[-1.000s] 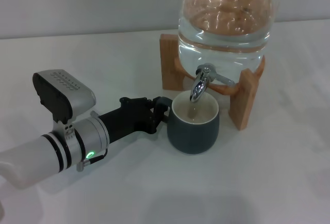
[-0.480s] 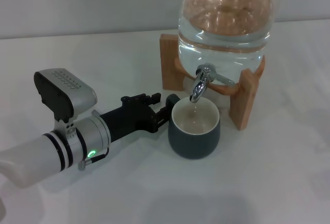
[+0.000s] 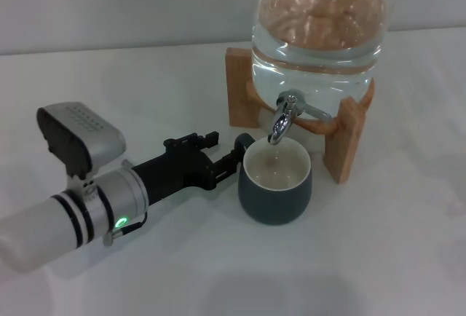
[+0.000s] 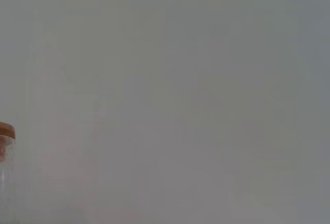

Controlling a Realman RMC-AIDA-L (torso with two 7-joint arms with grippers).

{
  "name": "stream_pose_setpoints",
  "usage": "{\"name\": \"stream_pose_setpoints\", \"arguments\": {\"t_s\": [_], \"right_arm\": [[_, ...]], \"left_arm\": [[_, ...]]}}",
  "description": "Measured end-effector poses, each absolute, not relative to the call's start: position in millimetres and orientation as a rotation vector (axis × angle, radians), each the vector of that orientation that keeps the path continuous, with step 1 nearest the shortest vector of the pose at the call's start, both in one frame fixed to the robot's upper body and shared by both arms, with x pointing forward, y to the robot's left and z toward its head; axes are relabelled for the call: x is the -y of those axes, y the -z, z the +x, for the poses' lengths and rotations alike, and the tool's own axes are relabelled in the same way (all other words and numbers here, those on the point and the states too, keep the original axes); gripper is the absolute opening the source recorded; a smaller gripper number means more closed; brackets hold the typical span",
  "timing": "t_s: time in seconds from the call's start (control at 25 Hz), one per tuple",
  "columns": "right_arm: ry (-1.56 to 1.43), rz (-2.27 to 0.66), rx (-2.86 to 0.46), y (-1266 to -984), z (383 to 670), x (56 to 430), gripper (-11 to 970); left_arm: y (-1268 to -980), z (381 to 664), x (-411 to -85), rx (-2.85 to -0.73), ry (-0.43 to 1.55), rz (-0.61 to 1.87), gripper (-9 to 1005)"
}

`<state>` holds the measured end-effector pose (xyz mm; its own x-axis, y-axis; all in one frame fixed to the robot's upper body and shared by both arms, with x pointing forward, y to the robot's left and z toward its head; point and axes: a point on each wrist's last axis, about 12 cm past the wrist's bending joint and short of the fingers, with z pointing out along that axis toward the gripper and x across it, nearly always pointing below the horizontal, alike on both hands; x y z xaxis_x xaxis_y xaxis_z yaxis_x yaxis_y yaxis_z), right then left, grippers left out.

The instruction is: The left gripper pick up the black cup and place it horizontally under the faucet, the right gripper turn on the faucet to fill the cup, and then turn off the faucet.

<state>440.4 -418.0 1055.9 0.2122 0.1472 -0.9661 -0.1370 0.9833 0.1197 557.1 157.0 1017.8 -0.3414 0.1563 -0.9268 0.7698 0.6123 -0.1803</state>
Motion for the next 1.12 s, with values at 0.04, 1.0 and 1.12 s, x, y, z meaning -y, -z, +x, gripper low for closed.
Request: {"name": "stream_pose_setpoints", "arguments": {"t_s": [0.04,1.0,1.12], "right_arm": [[-0.197,0.009,-1.342,-1056,441,418,787],[-0.223,-0.073,-1.371,-1068,423,436,784],[-0.306,-0.163,-1.393,-1079,422,437,784]], "left_arm": [[-1018,556,-159,-1.834,0.775,0.742,560],[-1012,511,-245,-1.723,0.805,0.581,559],[-1016,496,-279,-1.691,0.775,0.417,558]]}}
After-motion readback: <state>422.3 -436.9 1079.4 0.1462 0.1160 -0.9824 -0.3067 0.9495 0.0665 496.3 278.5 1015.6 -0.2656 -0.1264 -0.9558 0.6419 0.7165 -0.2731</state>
